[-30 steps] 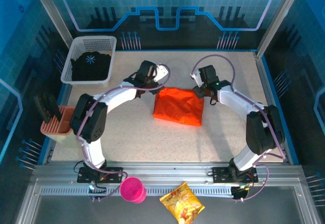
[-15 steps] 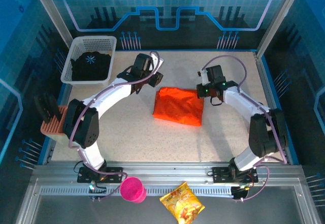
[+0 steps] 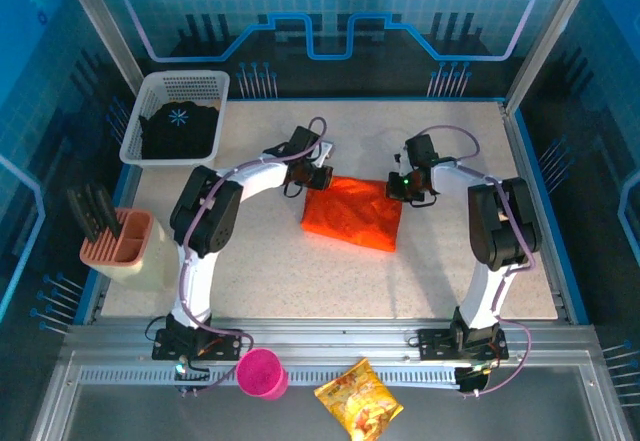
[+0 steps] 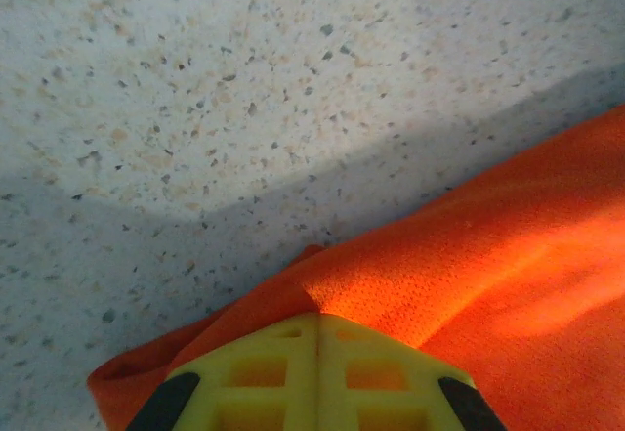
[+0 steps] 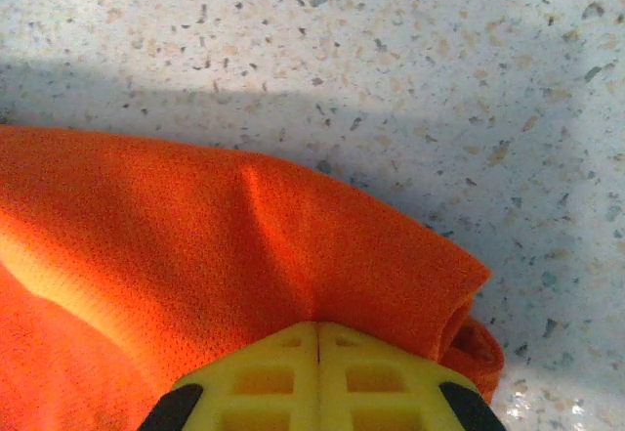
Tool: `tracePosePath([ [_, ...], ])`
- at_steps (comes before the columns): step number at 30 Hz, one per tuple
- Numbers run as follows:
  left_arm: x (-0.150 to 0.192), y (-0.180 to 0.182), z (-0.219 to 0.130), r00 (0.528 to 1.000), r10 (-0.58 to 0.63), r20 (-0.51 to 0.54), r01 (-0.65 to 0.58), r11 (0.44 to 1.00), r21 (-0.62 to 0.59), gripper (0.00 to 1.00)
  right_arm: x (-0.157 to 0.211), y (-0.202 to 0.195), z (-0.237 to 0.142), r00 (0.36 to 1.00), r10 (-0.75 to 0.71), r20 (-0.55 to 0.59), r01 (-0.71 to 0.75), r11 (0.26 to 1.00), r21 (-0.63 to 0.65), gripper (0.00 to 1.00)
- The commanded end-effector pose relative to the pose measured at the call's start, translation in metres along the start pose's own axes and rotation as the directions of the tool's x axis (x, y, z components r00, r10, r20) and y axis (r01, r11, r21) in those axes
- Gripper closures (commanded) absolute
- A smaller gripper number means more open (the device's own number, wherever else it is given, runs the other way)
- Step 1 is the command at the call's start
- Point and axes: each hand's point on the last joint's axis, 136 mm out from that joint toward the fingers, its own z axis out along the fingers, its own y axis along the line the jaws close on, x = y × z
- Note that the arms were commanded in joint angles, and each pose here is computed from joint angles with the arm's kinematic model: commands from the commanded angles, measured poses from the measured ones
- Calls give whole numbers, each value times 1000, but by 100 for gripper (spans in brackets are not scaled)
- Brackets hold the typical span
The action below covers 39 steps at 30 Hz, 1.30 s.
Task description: Fold and stack the t-shirts
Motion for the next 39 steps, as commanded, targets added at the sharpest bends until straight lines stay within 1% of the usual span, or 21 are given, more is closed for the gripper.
tracePosePath([
  [1, -17, 7, 8, 998, -31, 53, 32, 999, -33, 100, -7, -7, 6, 998, 55, -2, -55, 998, -14, 100],
  [3, -19, 24, 13, 996, -76, 45, 80, 993, -82, 100, -6, -11, 9, 998, 62, -7, -62, 998, -4, 100],
  [5, -24, 34, 13, 992, -122, 37, 124, 989, -84, 100, -7, -14, 9, 998, 63, -8, -63, 998, 2, 100],
  [7, -33, 42, 9, 990, -125, 69, 131, 986, -103, 100, -11, -15, 6, 998, 64, 0, -64, 998, 10, 100],
  [10, -52, 45, -12, 987, -88, 135, 108, 982, -152, 100, -20, -12, -7, 999, 36, 15, -36, 999, 23, 100],
  [12, -66, 40, -36, 979, -70, 192, 101, 983, -153, 100, -27, -3, -25, 999, 19, 46, -19, 1000, 7, 100],
  [13, -71, 37, -50, 972, -64, 227, 101, 983, -156, 98, -29, 2, -35, 998, 11, 66, -11, 1000, -2, 100],
  [16, -81, 28, -102, 939, -50, 340, 110, 981, -160, 82, -33, 15, -73, 989, -9, 145, 9, 1000, -4, 100],
  [18, -80, 18, -141, 907, -36, 420, 108, 983, -149, 61, -26, 19, -96, 984, -12, 179, 12, 1000, 0, 100],
  [20, -72, 7, -170, 887, -14, 461, 82, 988, -128, 45, -12, 21, -109, 980, 9, 197, -8, 1000, -8, 100],
  [21, -65, 4, -180, 885, -12, 465, 79, 989, -125, 41, -4, 23, -113, 979, 26, 201, -22, 1000, -22, 100],
  [23, -50, 1, -188, 904, -40, 425, 96, 989, -113, 41, 16, 28, -113, 980, 59, 190, -48, 997, -61, 100],
  [25, -30, -4, -182, 938, -84, 336, 120, 989, -89, 45, 33, 33, -109, 979, 104, 176, -88, 991, -97, 100],
  [26, -21, -9, -176, 950, -102, 296, 127, 990, -68, 46, 41, 36, -107, 978, 123, 171, -104, 988, -115, 97],
  [27, -12, -14, -169, 958, -113, 265, 131, 990, -52, 45, 52, 38, -100, 979, 135, 152, -115, 984, -133, 93],
  [29, 1, -20, -155, 964, -116, 239, 132, 990, -52, 35, 63, 43, -94, 980, 137, 141, -115, 981, -157, 84],
  [33, 24, -16, -126, 969, -170, 177, 190, 976, -107, 21, 79, 35, -78, 980, 153, 129, -142, 986, -92, 67],
  [34, 28, -14, -119, 971, -181, 156, 201, 972, -121, 20, 81, 32, -74, 980, 155, 123, -147, 986, -75, 65],
  [35, 32, -11, -111, 972, -192, 132, 210, 969, -134, 19, 84, 28, -70, 981, 158, 113, -153, 987, -55, 59],
  [36, 36, -10, -104, 973, -200, 111, 215, 966, -143, 19, 87, 25, -67, 982, 159, 106, -156, 987, -38, 56],
  [39, 44, -9, -84, 978, -201, 59, 208, 964, -163, 19, 92, 14, -56, 983, 163, 86, -165, 986, 11, 53],
])
